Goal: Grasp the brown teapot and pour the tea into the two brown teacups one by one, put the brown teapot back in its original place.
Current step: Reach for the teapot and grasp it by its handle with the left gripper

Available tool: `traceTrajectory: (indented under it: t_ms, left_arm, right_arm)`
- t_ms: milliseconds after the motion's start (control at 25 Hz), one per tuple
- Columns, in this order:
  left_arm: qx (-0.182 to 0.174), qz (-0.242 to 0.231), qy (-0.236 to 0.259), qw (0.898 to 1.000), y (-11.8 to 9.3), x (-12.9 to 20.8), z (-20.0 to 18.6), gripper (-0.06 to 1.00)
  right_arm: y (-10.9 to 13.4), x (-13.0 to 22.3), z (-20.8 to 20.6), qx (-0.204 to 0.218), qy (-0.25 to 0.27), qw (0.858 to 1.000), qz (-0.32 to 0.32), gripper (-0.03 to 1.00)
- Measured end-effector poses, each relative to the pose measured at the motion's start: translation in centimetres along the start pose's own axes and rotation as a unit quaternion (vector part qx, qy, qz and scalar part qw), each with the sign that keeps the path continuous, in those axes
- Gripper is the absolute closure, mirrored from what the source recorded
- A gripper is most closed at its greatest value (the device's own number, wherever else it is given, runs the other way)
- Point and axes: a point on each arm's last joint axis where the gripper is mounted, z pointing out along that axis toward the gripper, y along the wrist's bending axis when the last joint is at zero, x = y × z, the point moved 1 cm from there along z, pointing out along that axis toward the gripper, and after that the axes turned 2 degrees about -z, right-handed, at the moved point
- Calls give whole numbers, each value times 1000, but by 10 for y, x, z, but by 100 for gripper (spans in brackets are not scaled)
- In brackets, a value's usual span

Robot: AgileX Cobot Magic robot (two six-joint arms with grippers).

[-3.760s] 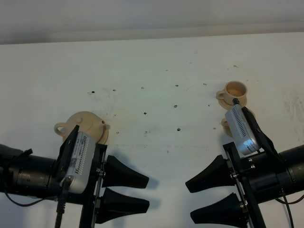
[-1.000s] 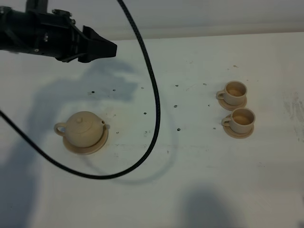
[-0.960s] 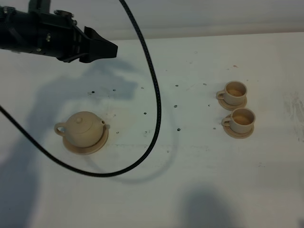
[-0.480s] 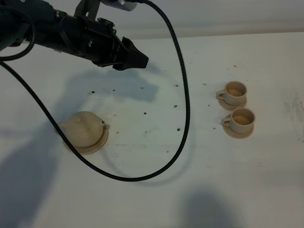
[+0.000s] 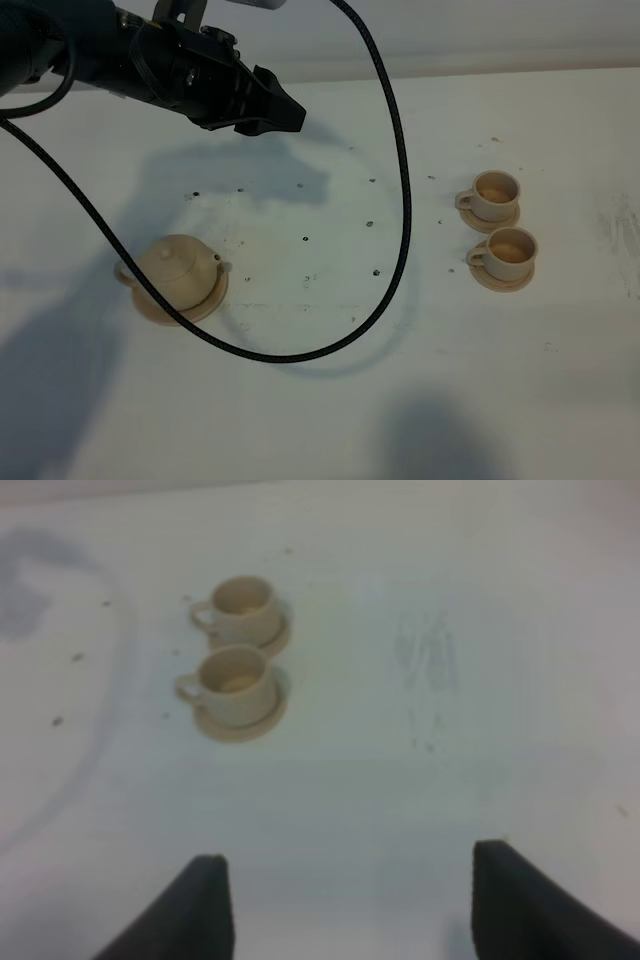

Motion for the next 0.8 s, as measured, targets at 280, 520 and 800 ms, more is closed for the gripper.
traceTrajectory:
  t_ms: [280, 520, 800]
  left_arm:
    - [-14, 7, 29, 999, 2, 6, 0, 50]
    - [-31, 26, 123, 992, -3, 20, -2, 50]
    - [-70, 143, 251, 955, -32, 24, -10, 50]
  right_arm:
    - [1, 0, 0, 8, -1, 1000, 11, 43]
    - [2, 0, 0, 6, -1, 1000, 12, 43]
    - [2, 0, 0, 5, -1, 1000, 13, 43]
